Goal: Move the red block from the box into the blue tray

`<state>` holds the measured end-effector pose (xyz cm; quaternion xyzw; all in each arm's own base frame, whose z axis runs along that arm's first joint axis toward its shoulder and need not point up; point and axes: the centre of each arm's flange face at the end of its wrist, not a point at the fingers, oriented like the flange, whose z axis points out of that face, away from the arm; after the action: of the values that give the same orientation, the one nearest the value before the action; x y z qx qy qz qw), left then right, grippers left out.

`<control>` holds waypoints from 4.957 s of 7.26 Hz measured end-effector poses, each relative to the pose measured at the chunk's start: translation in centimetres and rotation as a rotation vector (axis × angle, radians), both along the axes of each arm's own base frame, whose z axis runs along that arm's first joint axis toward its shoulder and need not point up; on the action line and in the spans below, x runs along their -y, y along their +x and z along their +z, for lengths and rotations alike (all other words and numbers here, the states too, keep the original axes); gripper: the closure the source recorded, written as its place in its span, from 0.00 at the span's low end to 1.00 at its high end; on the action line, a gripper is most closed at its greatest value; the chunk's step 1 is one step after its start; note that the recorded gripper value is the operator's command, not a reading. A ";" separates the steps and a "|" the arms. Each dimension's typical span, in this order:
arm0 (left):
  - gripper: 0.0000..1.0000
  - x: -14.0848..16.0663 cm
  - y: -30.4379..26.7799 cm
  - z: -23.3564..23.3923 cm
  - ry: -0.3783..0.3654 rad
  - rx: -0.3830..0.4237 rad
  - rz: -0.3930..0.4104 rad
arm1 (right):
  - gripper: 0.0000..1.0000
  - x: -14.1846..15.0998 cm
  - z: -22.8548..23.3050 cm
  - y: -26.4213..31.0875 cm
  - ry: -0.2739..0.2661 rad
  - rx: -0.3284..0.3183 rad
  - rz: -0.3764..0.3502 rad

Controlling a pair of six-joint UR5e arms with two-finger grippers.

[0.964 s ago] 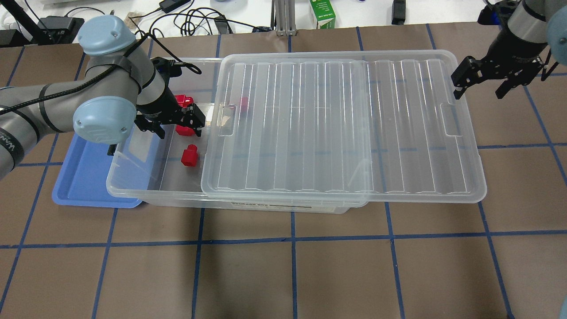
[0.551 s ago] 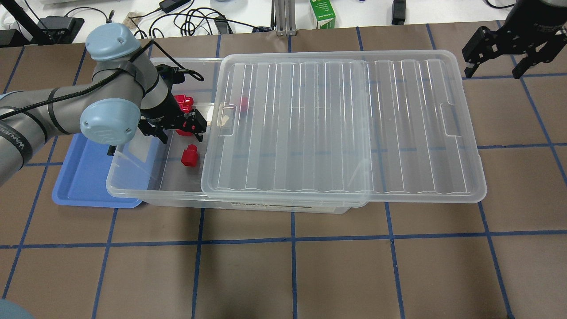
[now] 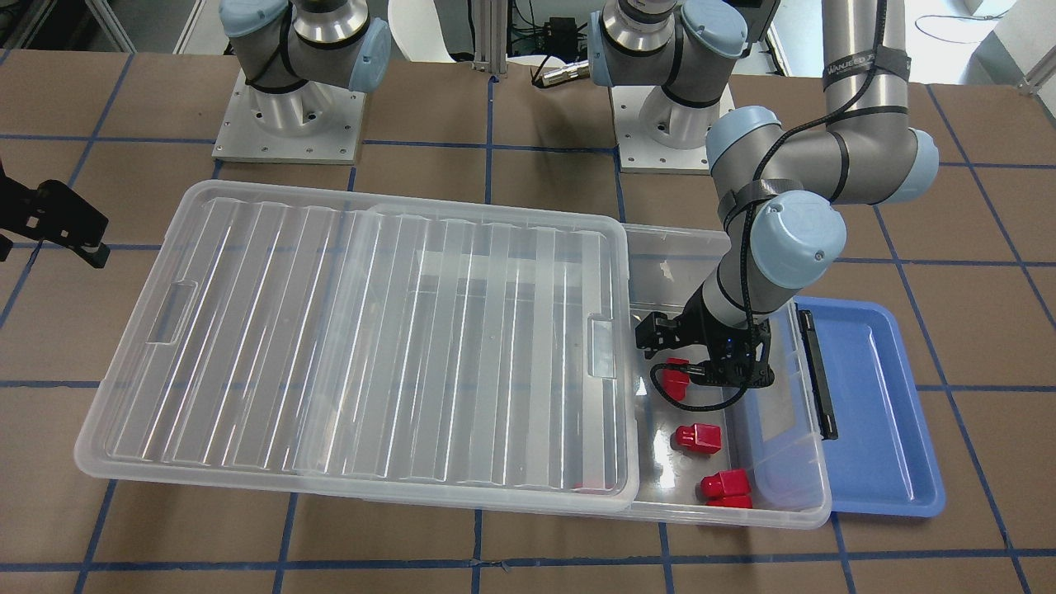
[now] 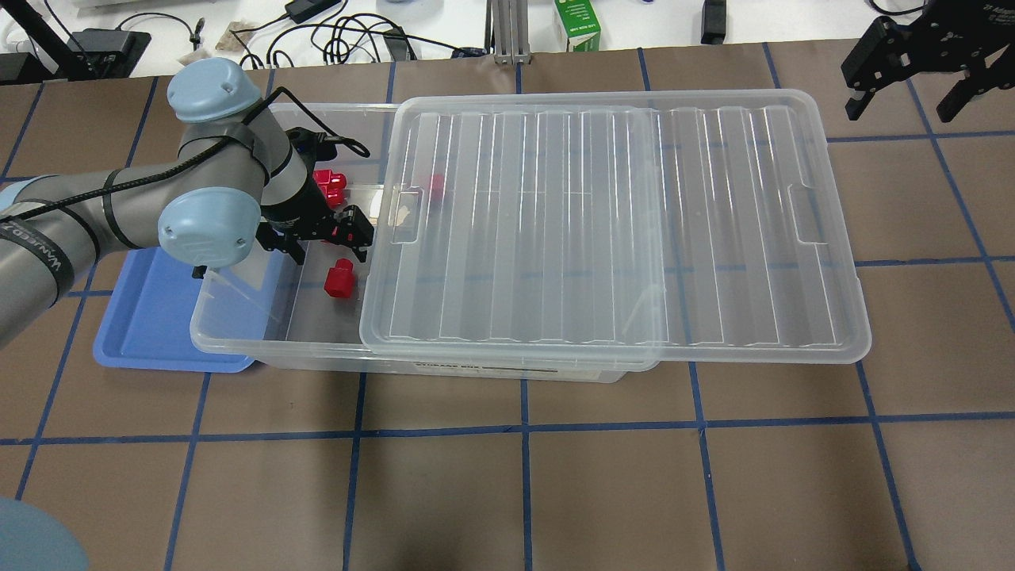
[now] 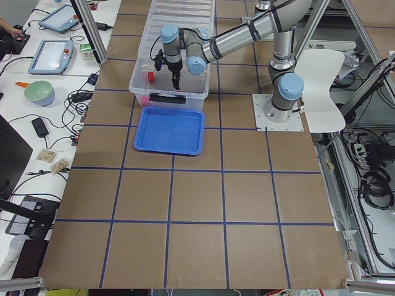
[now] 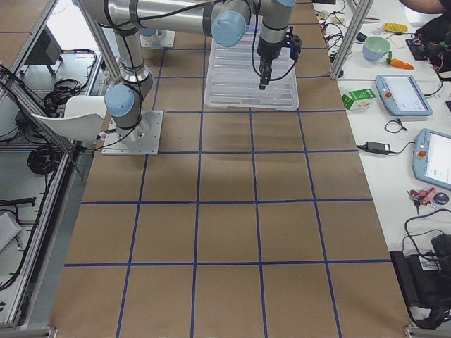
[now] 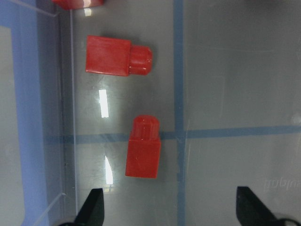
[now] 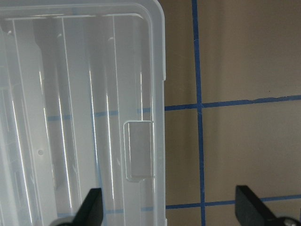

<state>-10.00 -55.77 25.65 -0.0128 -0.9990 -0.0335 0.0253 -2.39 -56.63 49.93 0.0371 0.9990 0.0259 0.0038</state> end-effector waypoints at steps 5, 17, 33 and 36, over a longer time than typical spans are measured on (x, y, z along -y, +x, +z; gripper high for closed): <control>0.00 0.3 0.5 -1.9 0.002 -0.002 -0.005 | 0.00 -0.2 -1.1 0.5 0.016 0.019 -0.001; 1.00 -0.2 1.1 -7.0 0.029 -0.006 0.006 | 0.00 -0.7 -0.8 0.5 0.017 0.005 -0.001; 1.00 4.0 25.9 7.3 -0.020 -0.018 -0.058 | 0.00 1.0 -5.9 -4.4 0.078 -0.010 -0.025; 0.88 3.9 28.3 -1.2 0.000 -0.046 -0.067 | 0.00 0.3 -10.2 -8.0 0.088 -0.043 0.051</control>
<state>18.31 -59.65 24.48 -0.0468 -0.9972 -0.0341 0.0471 -10.35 -56.90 39.72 0.0125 0.9973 0.0691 -0.0200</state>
